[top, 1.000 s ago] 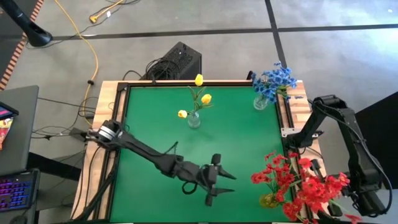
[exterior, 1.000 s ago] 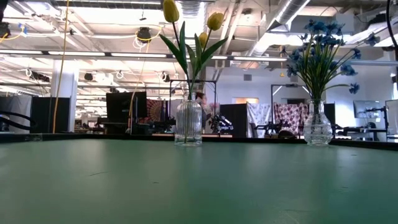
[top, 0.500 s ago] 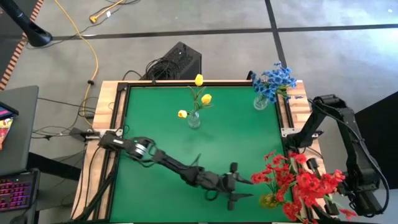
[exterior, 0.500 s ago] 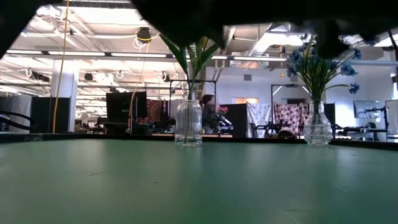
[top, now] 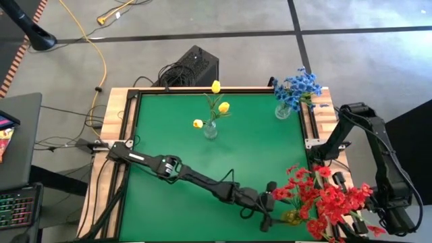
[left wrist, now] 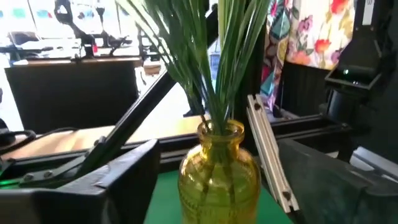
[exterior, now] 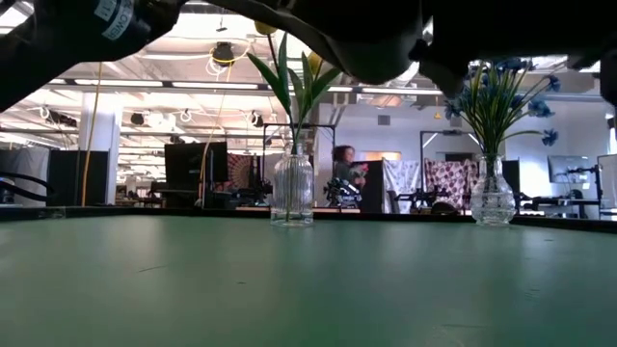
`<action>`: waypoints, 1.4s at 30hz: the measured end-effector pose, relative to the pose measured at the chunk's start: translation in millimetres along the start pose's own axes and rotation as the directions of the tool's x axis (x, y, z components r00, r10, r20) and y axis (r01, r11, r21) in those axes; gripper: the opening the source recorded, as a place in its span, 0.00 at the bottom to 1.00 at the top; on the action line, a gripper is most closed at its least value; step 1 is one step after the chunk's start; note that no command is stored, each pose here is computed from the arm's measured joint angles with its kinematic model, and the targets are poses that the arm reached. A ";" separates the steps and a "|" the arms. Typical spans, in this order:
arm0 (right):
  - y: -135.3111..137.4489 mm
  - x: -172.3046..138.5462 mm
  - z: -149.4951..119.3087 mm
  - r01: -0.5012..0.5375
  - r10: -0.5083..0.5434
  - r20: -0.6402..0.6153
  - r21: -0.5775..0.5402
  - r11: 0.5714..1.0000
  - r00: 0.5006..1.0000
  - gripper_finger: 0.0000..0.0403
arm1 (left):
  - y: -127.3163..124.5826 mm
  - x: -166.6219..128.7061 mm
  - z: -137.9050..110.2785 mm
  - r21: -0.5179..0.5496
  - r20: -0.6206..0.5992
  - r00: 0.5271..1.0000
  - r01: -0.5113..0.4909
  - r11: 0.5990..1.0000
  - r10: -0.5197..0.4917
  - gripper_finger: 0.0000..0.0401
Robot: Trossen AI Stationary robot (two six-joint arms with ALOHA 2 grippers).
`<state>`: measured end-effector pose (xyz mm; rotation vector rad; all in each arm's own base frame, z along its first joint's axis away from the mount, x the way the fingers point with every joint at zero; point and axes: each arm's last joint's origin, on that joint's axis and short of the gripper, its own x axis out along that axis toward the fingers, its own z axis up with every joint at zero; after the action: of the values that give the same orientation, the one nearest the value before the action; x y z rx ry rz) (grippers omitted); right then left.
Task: Sort flowers into vase by color
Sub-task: Put the red flowers into the yellow vase
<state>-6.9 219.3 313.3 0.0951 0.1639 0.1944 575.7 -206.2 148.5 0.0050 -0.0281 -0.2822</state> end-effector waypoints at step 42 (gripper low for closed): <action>19.4 10.8 -13.9 0.023 -0.023 -0.017 0.042 0.999 1.000 0.10 | -2.0 -4.2 -36.0 -0.058 -0.189 0.982 -0.005 0.998 -0.006 0.88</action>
<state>-2.4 241.5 300.1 0.1338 0.1856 0.1687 572.1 -206.9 112.4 -0.0263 0.1695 -0.2820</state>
